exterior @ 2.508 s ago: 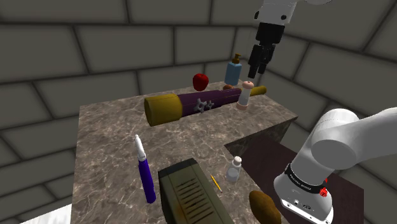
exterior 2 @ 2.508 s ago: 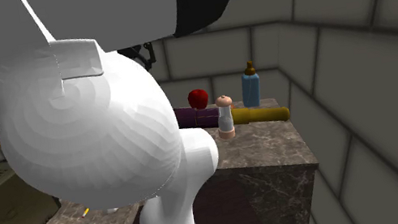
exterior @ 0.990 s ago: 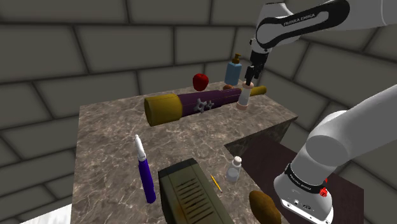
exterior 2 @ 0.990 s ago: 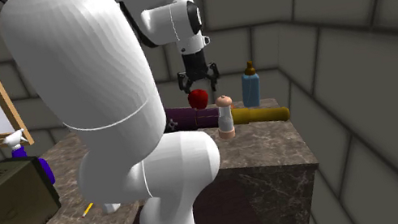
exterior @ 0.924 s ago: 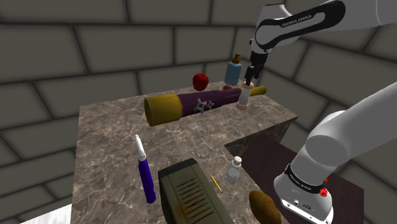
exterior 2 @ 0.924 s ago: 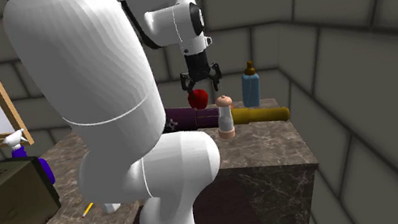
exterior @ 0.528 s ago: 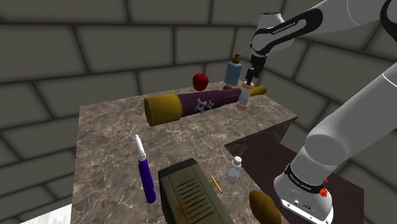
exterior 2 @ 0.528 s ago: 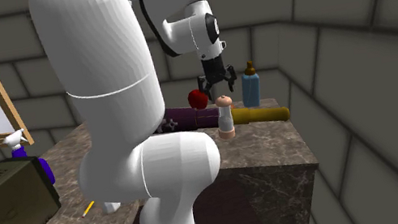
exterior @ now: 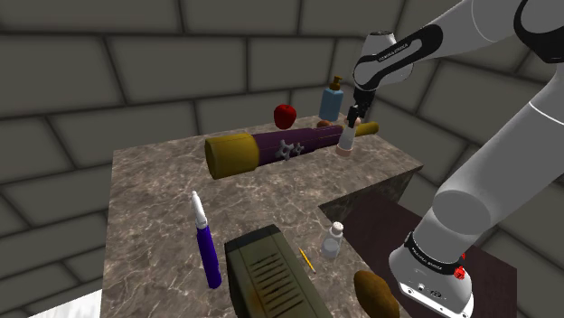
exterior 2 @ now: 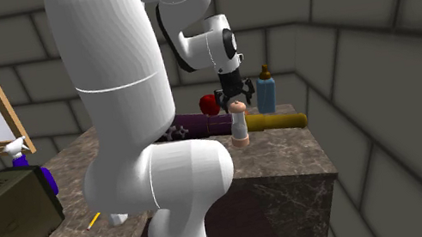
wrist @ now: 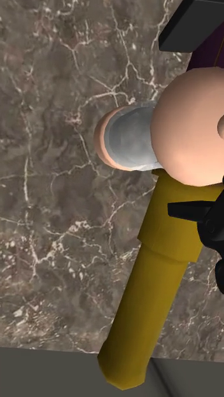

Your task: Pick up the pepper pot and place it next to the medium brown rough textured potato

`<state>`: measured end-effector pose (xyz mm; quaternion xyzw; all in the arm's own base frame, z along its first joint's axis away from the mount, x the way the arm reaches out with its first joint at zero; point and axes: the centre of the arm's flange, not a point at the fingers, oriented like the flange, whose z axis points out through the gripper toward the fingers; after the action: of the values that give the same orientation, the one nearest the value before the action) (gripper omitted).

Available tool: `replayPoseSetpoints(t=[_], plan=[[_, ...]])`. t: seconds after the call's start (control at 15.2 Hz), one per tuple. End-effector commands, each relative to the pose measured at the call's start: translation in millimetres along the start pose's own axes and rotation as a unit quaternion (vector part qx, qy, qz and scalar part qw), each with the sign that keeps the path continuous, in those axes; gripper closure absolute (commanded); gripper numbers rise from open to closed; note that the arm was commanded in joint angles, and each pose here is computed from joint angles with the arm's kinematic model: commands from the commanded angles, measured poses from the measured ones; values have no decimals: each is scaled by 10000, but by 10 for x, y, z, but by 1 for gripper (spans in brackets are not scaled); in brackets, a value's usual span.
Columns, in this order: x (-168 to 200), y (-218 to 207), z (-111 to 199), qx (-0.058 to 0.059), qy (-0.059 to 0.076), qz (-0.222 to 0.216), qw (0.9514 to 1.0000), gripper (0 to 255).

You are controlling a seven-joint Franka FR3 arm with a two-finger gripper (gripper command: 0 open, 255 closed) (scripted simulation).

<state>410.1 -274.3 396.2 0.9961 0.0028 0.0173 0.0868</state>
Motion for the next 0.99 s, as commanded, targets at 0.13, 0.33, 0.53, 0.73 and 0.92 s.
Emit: replayPoseSetpoints(t=[0.13, 0.33, 0.53, 0.73, 0.92], plan=[[5, 1, 33, -1, 3, 0, 10000, 0], [5, 1, 33, -1, 3, 0, 10000, 0], [5, 1, 33, -1, 2, 0, 10000, 255], [2, 0, 34, -1, 2, 0, 10000, 255], [2, -1, 36, -1, 2, 0, 10000, 255]])
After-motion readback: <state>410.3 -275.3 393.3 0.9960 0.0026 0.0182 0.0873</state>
